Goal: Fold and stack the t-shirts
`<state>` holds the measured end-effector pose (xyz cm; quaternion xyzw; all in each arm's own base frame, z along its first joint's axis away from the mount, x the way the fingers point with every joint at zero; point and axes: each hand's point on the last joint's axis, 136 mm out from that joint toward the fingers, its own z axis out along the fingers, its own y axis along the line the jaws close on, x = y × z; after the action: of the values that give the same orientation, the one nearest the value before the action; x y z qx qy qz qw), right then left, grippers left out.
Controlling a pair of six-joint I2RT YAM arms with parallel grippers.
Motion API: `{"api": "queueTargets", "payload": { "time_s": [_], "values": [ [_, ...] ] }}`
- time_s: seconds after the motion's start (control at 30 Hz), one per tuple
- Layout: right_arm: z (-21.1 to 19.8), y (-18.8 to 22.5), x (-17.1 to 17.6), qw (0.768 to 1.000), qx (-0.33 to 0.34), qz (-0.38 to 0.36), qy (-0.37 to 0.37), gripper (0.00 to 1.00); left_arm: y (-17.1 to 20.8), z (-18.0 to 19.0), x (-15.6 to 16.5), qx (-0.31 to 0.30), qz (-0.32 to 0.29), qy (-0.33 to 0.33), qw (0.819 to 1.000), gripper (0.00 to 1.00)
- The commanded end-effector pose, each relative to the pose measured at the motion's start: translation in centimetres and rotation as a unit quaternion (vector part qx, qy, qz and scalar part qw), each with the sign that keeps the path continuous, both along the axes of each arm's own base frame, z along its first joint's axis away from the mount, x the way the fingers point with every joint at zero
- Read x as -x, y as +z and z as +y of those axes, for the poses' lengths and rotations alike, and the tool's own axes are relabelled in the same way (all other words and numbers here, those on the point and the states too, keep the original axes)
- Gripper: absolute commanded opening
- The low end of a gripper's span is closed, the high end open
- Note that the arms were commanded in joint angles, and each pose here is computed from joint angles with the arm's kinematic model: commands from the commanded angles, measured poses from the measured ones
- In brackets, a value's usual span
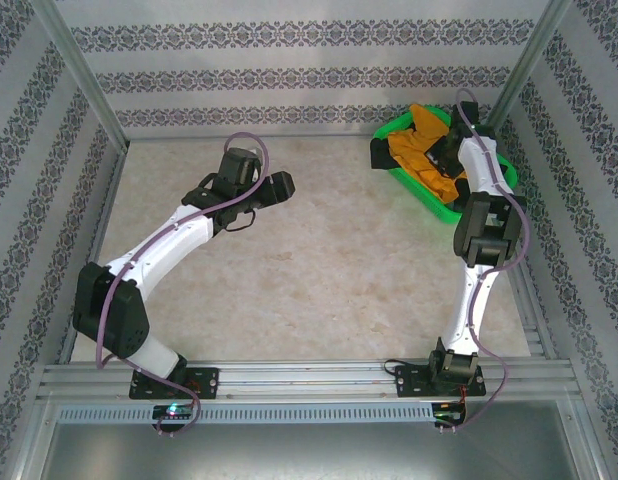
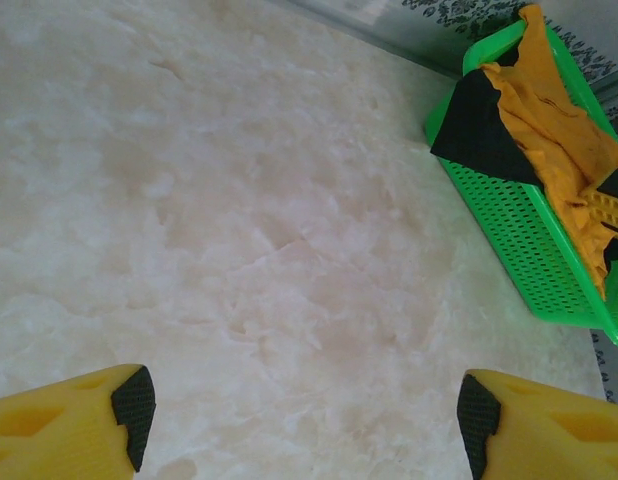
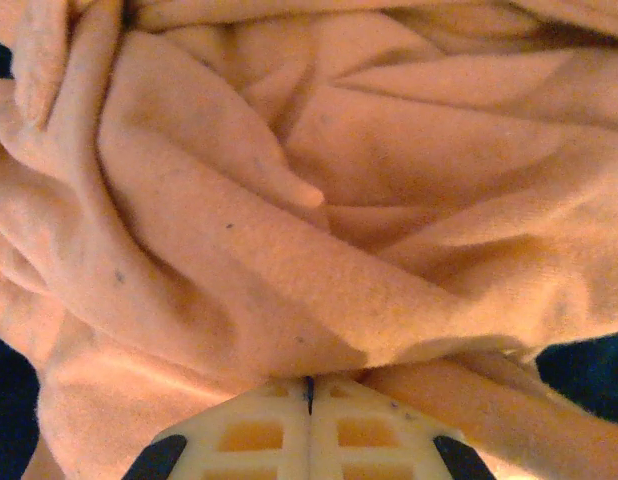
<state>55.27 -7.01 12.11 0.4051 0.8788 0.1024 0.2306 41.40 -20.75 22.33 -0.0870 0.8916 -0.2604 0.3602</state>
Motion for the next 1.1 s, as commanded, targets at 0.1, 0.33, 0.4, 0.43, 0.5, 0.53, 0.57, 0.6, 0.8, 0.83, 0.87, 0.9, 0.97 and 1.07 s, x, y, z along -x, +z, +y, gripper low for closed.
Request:
{"api": "queueTargets", "payload": {
  "time_s": [0.1, 0.33, 0.4, 0.43, 0.5, 0.53, 0.57, 0.6, 0.8, 0.83, 0.87, 0.9, 0.97, 1.07],
  "values": [
    [0.2, 12.0, 1.3, 0.989, 0.048, -0.140, -0.017, 0.00, 2.6, 0.0, 0.7, 0.022, -0.034, -0.003, 0.999, 0.79],
    [3.0, 26.2, 4.8, 0.945, 0.088, -0.316, 0.000, 0.00, 2.3, 1.1, 1.5, 0.018, -0.039, 0.015, 0.999, 0.79],
    [4.8, 31.2, 6.1, 0.919, 0.106, -0.380, 0.019, 0.00, 2.3, 1.5, 1.6, 0.016, -0.041, 0.022, 0.999, 0.79],
    [6.0, 33.7, 6.9, 0.904, 0.114, -0.411, 0.033, 0.00, 2.3, 1.7, 1.7, 0.013, -0.043, 0.027, 0.999, 0.79],
    [9.0, 38.7, 8.6, 0.874, 0.134, -0.462, 0.069, 0.00, 2.5, 2.5, 1.8, 0.006, -0.046, 0.042, 0.998, 0.79],
    [10.8, 40.5, 9.4, 0.861, 0.142, -0.481, 0.088, 0.00, 2.5, 2.9, 1.9, 0.002, -0.046, 0.050, 0.998, 0.78],
    [12.7, 42.4, 10.4, 0.846, 0.151, -0.501, 0.107, 0.00, 2.5, 3.5, 2.0, -0.002, -0.047, 0.060, 0.997, 0.78],
    [14.6, 44.0, 11.3, 0.832, 0.160, -0.517, 0.125, 0.00, 2.7, 3.9, 2.1, -0.005, -0.050, 0.067, 0.996, 0.78],
    [27.7, 47.1, 14.8, 0.780, 0.133, -0.561, 0.245, 0.00, 4.7, 8.6, 3.7, -0.051, -0.076, 0.151, 0.984, 0.77],
    [30.0, 46.5, 14.9, 0.777, 0.125, -0.557, 0.267, 0.00, 5.2, 9.4, 4.0, -0.058, -0.083, 0.163, 0.981, 0.77],
    [32.5, 45.1, 14.8, 0.780, 0.116, -0.542, 0.289, 0.00, 5.5, 10.4, 4.5, -0.068, -0.087, 0.178, 0.978, 0.77],
    [34.9, 43.1, 14.6, 0.788, 0.102, -0.521, 0.312, 0.00, 5.9, 11.3, 5.0, -0.078, -0.089, 0.193, 0.974, 0.77],
    [39.0, 38.9, 14.1, 0.801, 0.077, -0.479, 0.351, 0.00, 6.4, 13.0, 6.0, -0.100, -0.090, 0.221, 0.966, 0.77],
    [44.5, 31.1, 13.8, 0.820, 0.027, -0.394, 0.413, 0.00, 7.2, 15.0, 7.7, -0.118, -0.097, 0.248, 0.957, 0.77]
  ]
}}
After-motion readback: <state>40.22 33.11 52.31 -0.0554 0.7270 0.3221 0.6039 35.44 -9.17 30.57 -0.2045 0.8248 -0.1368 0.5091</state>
